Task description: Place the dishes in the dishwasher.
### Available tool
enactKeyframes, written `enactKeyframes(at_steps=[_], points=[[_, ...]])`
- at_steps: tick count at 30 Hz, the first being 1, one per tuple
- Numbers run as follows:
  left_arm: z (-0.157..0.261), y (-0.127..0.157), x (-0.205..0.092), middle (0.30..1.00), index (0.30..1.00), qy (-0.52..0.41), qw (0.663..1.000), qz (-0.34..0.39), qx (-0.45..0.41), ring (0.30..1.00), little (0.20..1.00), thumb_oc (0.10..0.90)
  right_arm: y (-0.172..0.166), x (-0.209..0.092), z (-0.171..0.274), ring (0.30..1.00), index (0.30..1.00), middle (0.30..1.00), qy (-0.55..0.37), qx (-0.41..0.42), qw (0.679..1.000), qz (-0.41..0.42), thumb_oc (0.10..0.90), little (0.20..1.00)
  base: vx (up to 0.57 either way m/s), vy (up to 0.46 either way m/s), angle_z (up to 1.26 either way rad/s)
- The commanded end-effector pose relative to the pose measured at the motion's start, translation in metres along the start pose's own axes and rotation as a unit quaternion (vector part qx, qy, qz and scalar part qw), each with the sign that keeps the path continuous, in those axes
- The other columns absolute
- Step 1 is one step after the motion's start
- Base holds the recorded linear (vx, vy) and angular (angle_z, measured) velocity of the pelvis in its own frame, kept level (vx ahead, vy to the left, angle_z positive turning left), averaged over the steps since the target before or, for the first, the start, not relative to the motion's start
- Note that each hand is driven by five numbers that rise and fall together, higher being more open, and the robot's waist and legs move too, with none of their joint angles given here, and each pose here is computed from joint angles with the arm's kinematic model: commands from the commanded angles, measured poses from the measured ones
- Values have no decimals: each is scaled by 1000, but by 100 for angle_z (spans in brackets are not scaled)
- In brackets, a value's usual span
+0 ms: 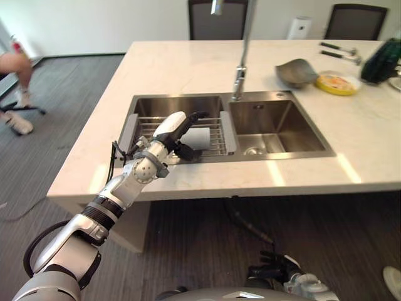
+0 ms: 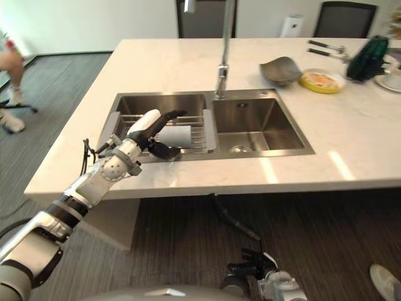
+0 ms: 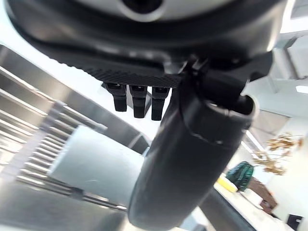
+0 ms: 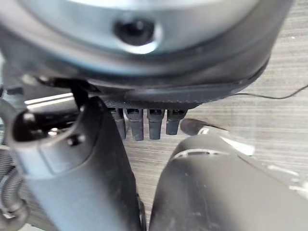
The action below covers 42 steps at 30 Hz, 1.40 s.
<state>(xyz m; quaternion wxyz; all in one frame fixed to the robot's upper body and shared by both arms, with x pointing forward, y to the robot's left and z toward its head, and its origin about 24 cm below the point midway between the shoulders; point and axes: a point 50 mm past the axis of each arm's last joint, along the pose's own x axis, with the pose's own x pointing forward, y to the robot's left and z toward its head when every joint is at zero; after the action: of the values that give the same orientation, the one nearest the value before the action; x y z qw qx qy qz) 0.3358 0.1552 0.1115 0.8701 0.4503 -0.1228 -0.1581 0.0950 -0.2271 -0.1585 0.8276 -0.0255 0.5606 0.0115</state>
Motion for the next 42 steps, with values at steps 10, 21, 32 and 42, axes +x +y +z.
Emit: enactKeyframes(at_steps=[10, 21, 32, 42], points=[[33, 90, 16, 900, 900, -81, 985, 150, 28, 900, 900, 800, -17, -17, -62, 900, 900, 900, 84, 68, 994, -34, 800, 900, 51, -160, 4], [24, 82, 18, 900, 900, -59, 990, 96, 87, 900, 900, 800, -11, -13, -53, 900, 900, 900, 69, 64, 995, -23, 800, 900, 8, 8, -2], [-5, 89, 33, 900, 900, 33, 975, 64, 208, 900, 900, 800, -22, -17, -61, 900, 900, 900, 78, 81, 993, -46, 800, 900, 5, 26, -13], [-42, 100, 33, 900, 900, 136, 949, 60, 276, 900, 900, 800, -21, -16, -58, 900, 900, 900, 77, 74, 993, -51, 800, 900, -3, 26, -17]])
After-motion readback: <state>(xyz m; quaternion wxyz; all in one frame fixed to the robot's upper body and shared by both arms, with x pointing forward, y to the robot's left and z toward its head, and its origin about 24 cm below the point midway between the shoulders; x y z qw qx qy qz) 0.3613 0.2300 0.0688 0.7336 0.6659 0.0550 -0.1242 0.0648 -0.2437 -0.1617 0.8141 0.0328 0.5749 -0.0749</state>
